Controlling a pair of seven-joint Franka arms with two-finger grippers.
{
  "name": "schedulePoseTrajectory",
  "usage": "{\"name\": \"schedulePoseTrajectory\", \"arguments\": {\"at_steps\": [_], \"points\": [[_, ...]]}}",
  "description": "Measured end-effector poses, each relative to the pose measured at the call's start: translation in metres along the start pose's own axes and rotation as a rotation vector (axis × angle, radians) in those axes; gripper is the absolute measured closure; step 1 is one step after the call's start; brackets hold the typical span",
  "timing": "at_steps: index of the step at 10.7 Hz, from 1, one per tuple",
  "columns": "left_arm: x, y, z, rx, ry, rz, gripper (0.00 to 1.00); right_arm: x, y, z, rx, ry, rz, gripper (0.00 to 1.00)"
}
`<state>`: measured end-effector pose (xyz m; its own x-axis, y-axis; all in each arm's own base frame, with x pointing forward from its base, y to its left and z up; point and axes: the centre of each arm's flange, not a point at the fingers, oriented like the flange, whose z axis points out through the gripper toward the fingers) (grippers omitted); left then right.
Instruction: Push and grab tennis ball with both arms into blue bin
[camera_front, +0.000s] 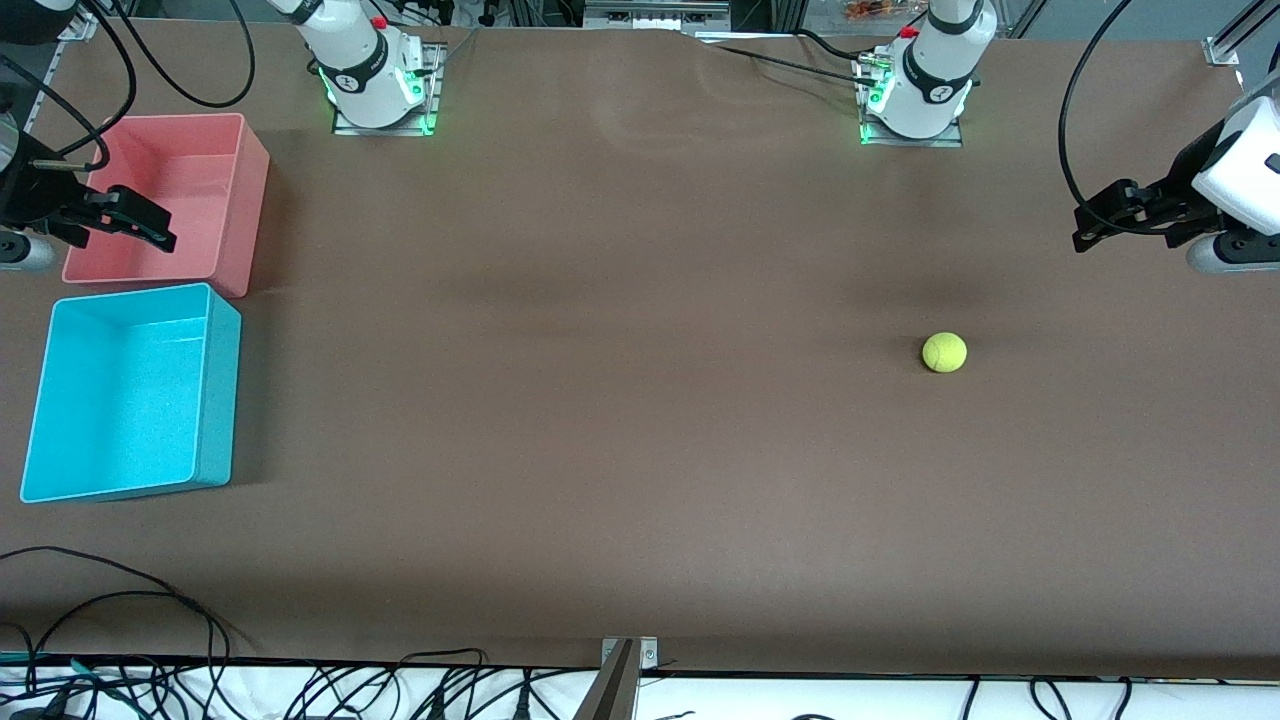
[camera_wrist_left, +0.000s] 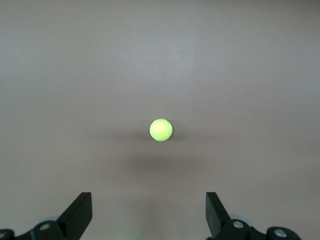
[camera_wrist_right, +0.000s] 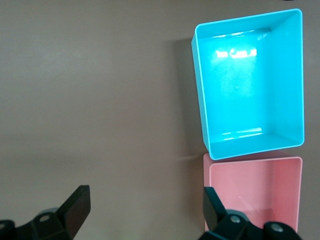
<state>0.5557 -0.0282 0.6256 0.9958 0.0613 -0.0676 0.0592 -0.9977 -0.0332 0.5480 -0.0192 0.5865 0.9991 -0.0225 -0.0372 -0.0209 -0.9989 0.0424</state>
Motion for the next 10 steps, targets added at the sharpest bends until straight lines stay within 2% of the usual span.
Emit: {"name": "schedulePoseTrajectory", "arguments": {"at_steps": [10], "points": [[-0.0001,0.0012,0.0000,0.000,0.000,0.002,0.00,0.0018,0.0095,-0.0012,0.001,0.018,0.000,0.00]]}}
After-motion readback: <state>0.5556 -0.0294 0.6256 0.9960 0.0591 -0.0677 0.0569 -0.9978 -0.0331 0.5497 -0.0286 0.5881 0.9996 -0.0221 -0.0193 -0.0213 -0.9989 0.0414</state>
